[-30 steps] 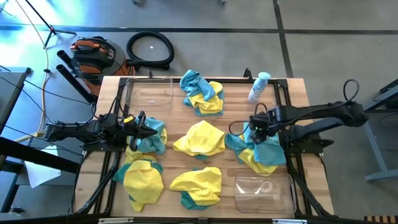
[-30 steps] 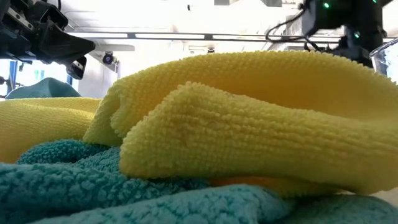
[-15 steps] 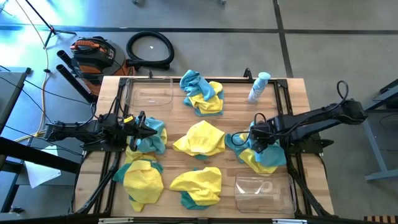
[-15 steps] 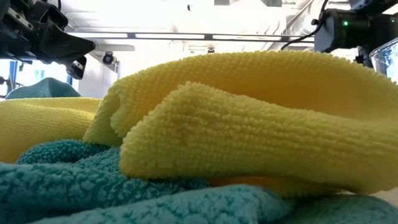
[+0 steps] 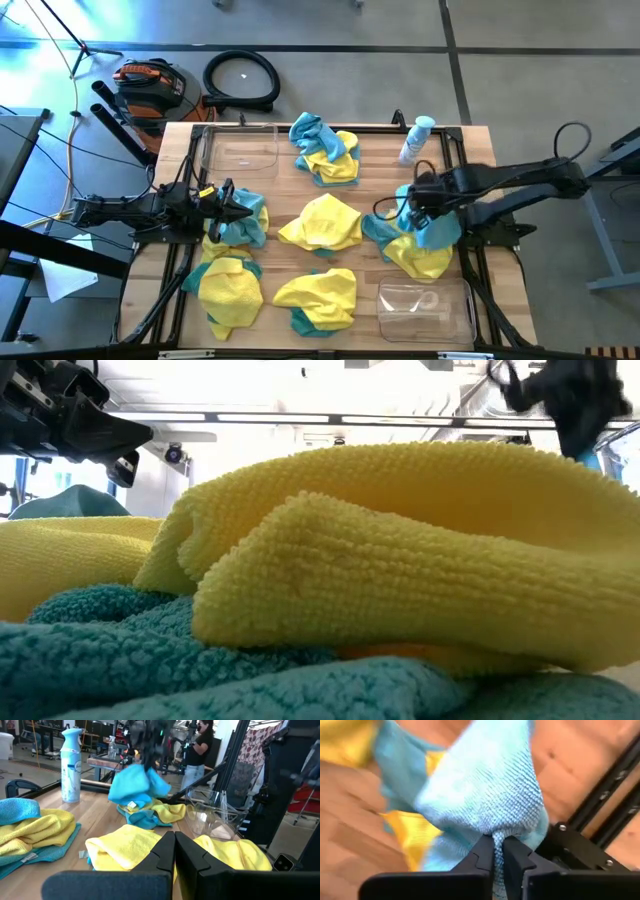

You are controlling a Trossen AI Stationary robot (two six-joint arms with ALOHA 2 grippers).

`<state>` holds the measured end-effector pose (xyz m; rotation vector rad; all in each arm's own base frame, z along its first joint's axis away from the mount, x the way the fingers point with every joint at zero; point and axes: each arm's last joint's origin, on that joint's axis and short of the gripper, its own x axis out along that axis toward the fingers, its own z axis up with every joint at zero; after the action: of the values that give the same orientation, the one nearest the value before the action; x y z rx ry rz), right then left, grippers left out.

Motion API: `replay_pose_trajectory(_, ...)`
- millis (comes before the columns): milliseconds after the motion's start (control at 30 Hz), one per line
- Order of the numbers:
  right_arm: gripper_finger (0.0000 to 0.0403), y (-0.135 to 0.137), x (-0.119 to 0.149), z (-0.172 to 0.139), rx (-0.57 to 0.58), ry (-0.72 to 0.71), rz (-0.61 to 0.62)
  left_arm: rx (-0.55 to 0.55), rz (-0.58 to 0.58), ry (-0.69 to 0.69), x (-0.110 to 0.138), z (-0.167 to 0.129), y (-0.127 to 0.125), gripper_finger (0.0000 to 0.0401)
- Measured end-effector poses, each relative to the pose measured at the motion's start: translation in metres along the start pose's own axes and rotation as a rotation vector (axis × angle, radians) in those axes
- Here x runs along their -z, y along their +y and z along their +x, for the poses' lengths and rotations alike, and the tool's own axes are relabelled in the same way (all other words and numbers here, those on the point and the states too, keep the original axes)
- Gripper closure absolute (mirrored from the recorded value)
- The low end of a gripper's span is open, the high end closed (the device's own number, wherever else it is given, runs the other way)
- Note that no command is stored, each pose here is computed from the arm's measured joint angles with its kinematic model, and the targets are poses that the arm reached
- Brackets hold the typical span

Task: Sort microfiber towel by color & place in baskets
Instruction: Put the blue towel into the bottom transparent bin

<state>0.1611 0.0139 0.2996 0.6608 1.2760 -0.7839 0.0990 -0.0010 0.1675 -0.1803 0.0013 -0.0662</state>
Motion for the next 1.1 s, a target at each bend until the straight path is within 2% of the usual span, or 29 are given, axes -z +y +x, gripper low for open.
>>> replay_pose_trajectory(133,0.0396,0.005,0.002,-0.051,-0.126,-0.104,0.066,0.0,0.0,0.0,0.0,0.0,0.0,0.0401)
replay_pose_trajectory(267,0.0399,0.02,0.012,-0.09,-0.26,-0.161,0.082,0.0,0.0,0.0,0.0,0.0,0.0,0.0401)
replay_pose_trajectory(433,0.0401,0.058,0.038,-0.116,-0.294,-0.15,0.05,0.0,0.0,0.0,0.0,0.0,0.0,0.0401)
replay_pose_trajectory(600,0.0402,0.103,0.073,-0.13,-0.349,-0.097,0.033,0.0,0.0,0.0,0.0,0.0,0.0,0.0401)
replay_pose_trajectory(733,0.0402,0.127,0.109,-0.136,-0.376,-0.02,0.081,0.0,0.0,0.0,0.0,0.0,0.0,0.0401)
replay_pose_trajectory(967,0.0402,0.14,0.171,-0.133,-0.339,0.106,0.222,0.0,0.0,0.0,0.0,0.0,0.0,0.0401)
replay_pose_trajectory(1100,0.0403,0.139,0.187,-0.116,-0.268,0.094,0.284,0.0,0.0,0.0,0.0,0.0,0.0,0.0401)
